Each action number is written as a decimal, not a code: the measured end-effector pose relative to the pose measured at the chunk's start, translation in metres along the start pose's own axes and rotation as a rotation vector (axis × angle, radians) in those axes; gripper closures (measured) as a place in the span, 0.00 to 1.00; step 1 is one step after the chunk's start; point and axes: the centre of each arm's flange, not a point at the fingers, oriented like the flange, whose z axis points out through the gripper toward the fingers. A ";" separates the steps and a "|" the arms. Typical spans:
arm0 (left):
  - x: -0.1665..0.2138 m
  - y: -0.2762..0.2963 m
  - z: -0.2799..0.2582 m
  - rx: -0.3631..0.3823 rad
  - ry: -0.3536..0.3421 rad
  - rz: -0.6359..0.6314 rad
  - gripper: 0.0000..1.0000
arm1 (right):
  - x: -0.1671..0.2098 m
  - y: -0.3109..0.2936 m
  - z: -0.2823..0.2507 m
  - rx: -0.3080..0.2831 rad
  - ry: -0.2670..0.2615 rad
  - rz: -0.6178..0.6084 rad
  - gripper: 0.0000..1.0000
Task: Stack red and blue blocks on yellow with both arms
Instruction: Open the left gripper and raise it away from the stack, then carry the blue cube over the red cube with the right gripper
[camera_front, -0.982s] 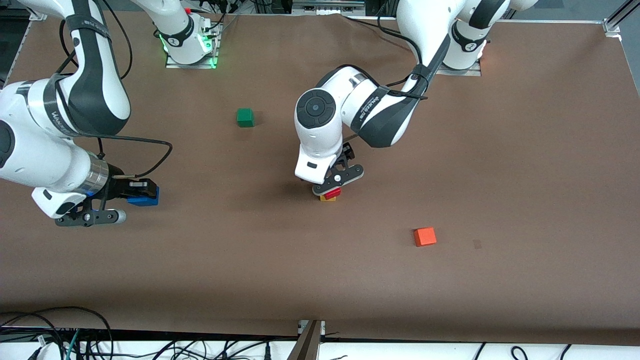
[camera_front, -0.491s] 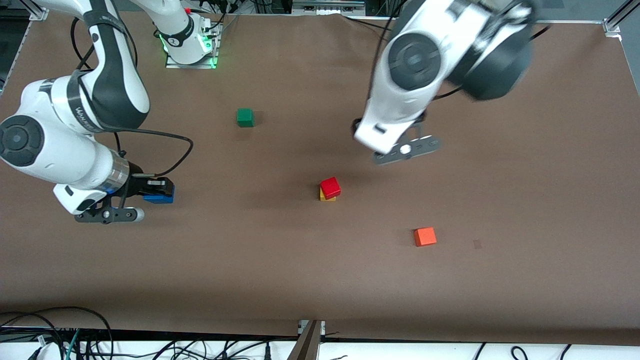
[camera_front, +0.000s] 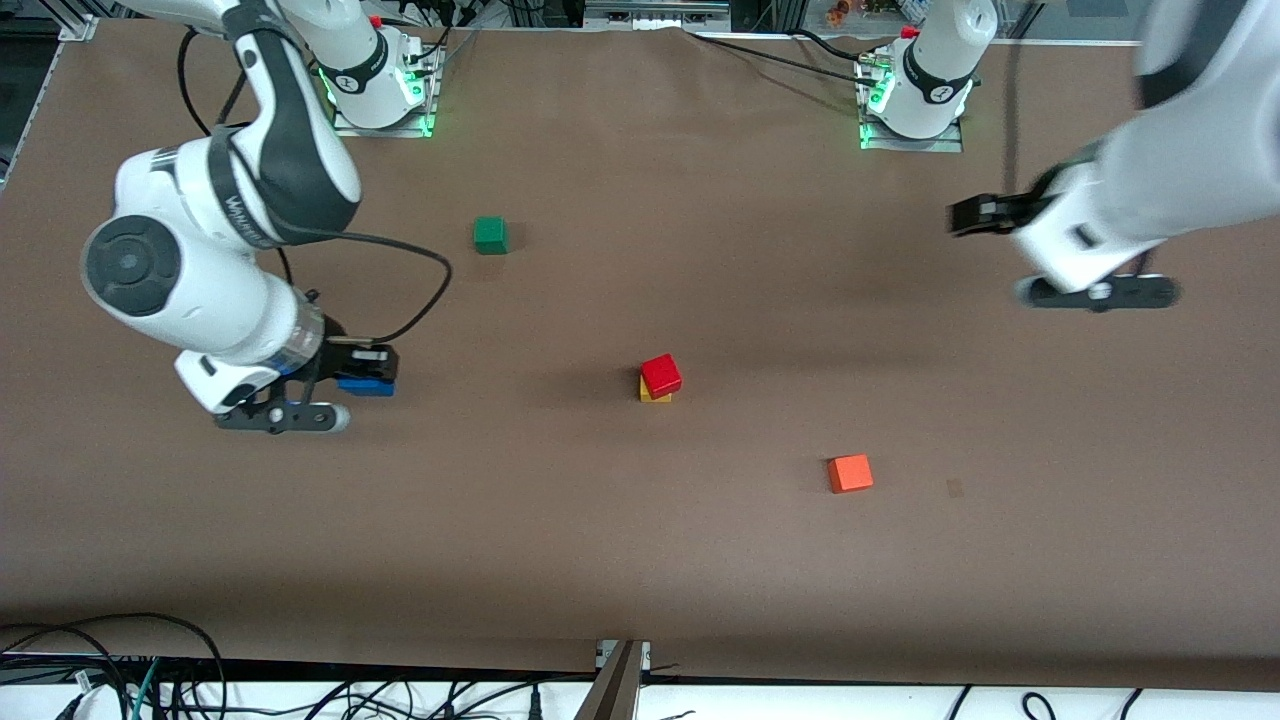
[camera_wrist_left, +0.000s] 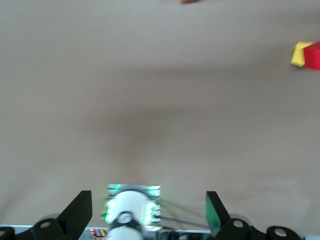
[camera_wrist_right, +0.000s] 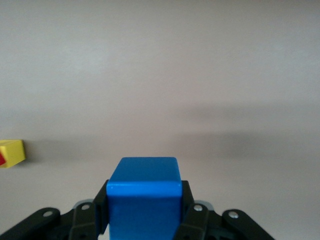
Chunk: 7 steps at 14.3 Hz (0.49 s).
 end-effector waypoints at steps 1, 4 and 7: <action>-0.009 -0.026 -0.002 -0.011 -0.001 0.012 0.00 | -0.007 -0.020 0.004 -0.003 -0.003 0.016 0.44; -0.023 -0.071 0.000 -0.034 0.001 0.034 0.00 | -0.027 -0.087 0.018 0.007 0.026 0.054 0.44; -0.020 -0.106 0.004 -0.056 0.008 0.042 0.00 | -0.051 -0.147 0.037 0.014 0.043 0.051 0.44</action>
